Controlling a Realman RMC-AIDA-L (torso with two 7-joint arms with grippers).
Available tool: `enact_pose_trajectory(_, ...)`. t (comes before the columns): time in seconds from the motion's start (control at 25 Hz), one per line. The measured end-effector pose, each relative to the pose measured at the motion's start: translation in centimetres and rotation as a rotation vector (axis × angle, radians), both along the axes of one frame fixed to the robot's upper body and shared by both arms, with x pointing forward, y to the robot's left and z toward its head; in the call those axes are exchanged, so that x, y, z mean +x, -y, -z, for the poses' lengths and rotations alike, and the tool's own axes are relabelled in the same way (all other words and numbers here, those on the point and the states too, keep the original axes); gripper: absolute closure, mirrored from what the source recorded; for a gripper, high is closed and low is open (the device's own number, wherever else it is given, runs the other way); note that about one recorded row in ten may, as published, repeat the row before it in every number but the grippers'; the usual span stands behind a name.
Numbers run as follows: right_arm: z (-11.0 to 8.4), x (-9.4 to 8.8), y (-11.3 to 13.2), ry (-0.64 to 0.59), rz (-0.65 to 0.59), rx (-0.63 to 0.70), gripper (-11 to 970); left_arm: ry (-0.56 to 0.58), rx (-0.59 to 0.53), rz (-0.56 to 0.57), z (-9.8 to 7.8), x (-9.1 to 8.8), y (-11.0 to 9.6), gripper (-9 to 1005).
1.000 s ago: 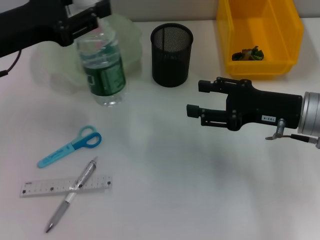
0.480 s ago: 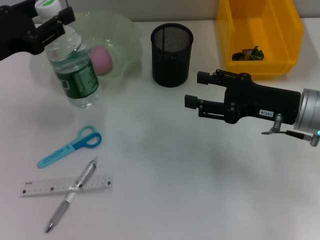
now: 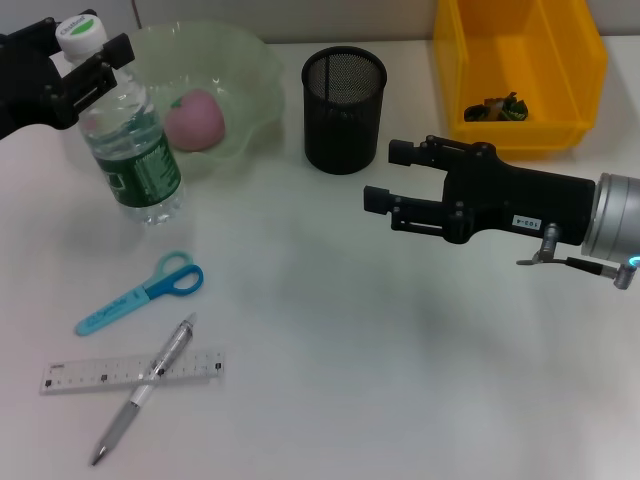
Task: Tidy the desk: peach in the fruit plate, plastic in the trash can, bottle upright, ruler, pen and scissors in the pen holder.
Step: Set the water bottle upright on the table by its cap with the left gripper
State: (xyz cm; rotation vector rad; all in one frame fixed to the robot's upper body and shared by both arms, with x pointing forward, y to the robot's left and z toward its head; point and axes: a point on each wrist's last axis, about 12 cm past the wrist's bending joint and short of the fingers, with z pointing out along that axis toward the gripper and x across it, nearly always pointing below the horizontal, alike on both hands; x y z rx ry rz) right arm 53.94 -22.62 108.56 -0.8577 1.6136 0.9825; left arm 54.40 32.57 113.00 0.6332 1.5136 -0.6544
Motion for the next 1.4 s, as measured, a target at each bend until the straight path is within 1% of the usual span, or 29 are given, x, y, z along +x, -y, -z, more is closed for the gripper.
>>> enact_pose_trajectory(0.04,0.0,0.0,0.0,-0.001,-0.001,0.000,217,0.000,0.000,0.000,0.0,0.0,0.0,547)
enact_pose_trajectory(0.12,0.0,0.1,-0.2,-0.005,-0.007,0.004,217,0.032,0.025,-0.037,0.7,-0.1,-0.5,547)
enact_pose_trajectory(0.16,0.0,0.1,-0.2,-0.005,-0.007,0.004,217,0.032,0.025,-0.037,0.7,-0.1,-0.5,547)
enact_pose_trajectory(0.24,0.1,0.0,-0.3,-0.009,-0.006,0.009,217,0.020,0.029,-0.068,1.2,0.1,-0.8,547)
enact_pose_trajectory(0.52,0.1,0.1,-0.3,-0.015,-0.004,0.018,217,-0.006,0.047,-0.113,1.7,0.3,-1.1,547)
enact_pose_trajectory(0.92,-0.2,0.3,-0.2,-0.008,0.012,0.042,217,-0.017,0.038,-0.122,2.2,0.1,-1.1,547)
enact_pose_trajectory(1.4,-0.5,0.5,-0.5,-0.002,0.011,0.062,217,-0.016,0.018,-0.127,2.2,0.0,-1.1,547)
